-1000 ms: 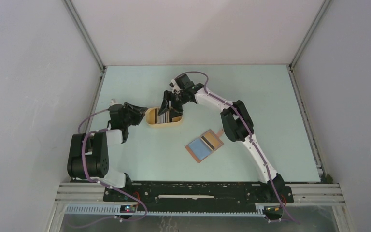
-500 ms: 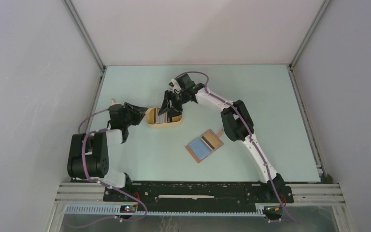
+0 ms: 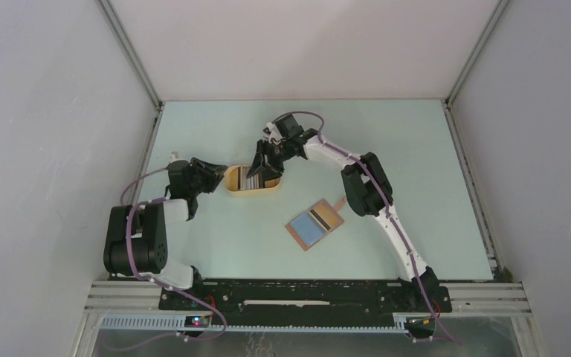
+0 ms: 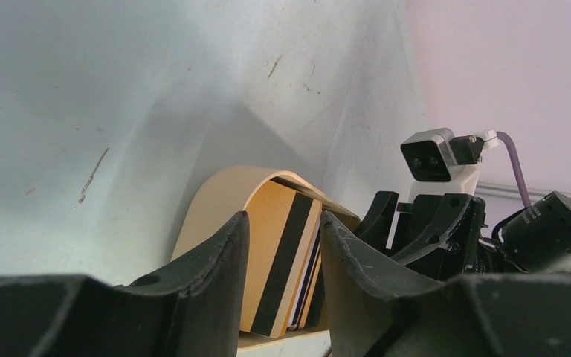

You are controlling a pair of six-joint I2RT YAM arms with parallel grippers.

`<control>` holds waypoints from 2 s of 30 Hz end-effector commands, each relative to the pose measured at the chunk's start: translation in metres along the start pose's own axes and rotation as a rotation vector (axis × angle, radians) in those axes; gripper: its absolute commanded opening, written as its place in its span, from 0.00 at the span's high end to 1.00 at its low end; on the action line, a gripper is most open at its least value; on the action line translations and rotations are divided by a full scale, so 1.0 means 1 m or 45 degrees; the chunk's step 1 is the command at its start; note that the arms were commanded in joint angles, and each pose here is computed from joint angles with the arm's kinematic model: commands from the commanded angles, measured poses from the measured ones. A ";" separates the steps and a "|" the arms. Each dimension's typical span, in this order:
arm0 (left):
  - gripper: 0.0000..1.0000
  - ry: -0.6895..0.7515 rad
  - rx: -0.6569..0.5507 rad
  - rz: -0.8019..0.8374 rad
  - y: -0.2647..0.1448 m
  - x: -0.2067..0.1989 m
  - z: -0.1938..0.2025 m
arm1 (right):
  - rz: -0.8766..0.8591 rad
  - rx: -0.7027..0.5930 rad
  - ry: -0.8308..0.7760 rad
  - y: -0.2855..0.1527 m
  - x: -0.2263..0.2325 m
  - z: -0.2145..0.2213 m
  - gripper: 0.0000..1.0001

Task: Put the credit cards into the card holder
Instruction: Pick up the credit card from the storage box.

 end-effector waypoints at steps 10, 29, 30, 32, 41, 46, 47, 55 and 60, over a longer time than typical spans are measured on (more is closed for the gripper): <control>0.55 0.025 -0.041 0.089 0.004 -0.020 -0.015 | -0.083 -0.057 -0.084 -0.035 0.035 -0.007 0.40; 0.56 0.020 -0.041 0.089 0.004 -0.018 -0.016 | -0.024 -0.078 -0.095 -0.045 0.027 -0.004 0.45; 0.55 0.019 -0.042 0.091 0.004 -0.019 -0.016 | -0.022 -0.078 -0.093 -0.045 0.027 -0.004 0.45; 0.56 0.019 -0.042 0.089 0.004 -0.018 -0.016 | -0.017 -0.079 -0.091 -0.046 0.026 -0.004 0.45; 0.56 0.019 -0.042 0.092 0.004 -0.018 -0.016 | 0.012 -0.081 -0.080 -0.044 0.017 -0.003 0.57; 0.56 0.018 -0.040 0.091 0.005 -0.018 -0.016 | 0.020 -0.086 -0.082 -0.045 0.016 -0.004 0.61; 0.56 0.019 -0.039 0.091 0.005 -0.018 -0.015 | 0.022 -0.087 -0.083 -0.045 0.016 -0.004 0.61; 0.56 0.018 -0.040 0.092 0.004 -0.019 -0.016 | 0.039 -0.087 -0.082 -0.046 0.012 -0.003 0.64; 0.56 0.017 -0.041 0.091 0.005 -0.018 -0.016 | 0.039 -0.092 -0.081 -0.048 0.011 -0.004 0.66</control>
Point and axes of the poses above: each gripper's point midway between its finger pads, its own y axis out along the fingers, its own x axis along the line the jaws close on, z = x × y, the point moved 6 cm from there along -y, back along the fingers, and after that the axes turned 3 degrees about -y, right-handed, at the moved point
